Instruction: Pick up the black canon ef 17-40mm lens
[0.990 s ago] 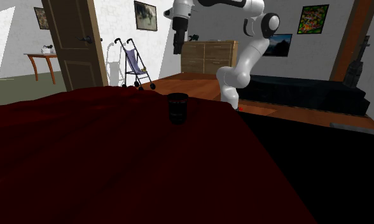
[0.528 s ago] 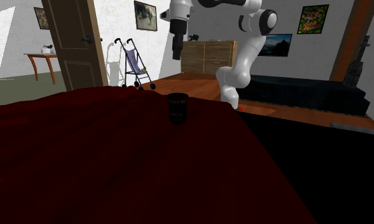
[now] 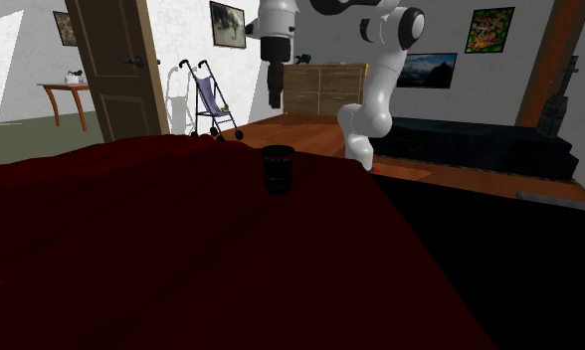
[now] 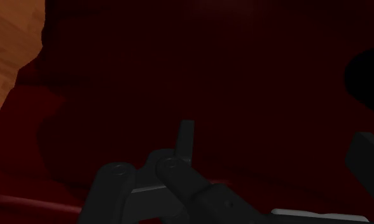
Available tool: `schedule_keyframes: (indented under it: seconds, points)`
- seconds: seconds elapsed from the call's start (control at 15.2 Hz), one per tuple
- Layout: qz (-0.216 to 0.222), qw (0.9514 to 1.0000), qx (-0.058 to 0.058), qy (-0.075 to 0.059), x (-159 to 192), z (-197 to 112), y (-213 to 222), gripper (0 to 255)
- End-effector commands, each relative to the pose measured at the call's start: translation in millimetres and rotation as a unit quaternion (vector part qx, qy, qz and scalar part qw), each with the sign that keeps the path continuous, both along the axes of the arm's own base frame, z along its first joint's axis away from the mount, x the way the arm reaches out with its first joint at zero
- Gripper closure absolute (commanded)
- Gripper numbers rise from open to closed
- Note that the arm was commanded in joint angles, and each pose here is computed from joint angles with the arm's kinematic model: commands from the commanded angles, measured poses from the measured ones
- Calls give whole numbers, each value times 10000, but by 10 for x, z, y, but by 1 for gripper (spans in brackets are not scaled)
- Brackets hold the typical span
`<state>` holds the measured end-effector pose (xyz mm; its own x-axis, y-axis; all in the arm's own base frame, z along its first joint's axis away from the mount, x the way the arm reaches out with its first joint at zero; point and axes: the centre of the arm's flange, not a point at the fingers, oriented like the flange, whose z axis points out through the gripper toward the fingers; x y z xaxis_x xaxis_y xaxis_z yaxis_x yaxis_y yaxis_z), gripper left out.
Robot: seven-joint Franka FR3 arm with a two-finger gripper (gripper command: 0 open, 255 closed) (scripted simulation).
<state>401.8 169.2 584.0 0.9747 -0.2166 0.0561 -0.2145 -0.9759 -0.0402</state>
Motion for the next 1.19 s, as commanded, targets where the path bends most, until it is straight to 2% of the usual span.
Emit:
schedule_keyframes:
  seconds: [0.0, 0.73, 1.12]
  points:
    - [-65, 10000, -6, 69, 100, -82, 231, 0]
    - [-369, 9984, -55, 431, 758, -490, 1507, 0]
    - [-369, 9984, -55, 431, 758, -807, 1507, 0]
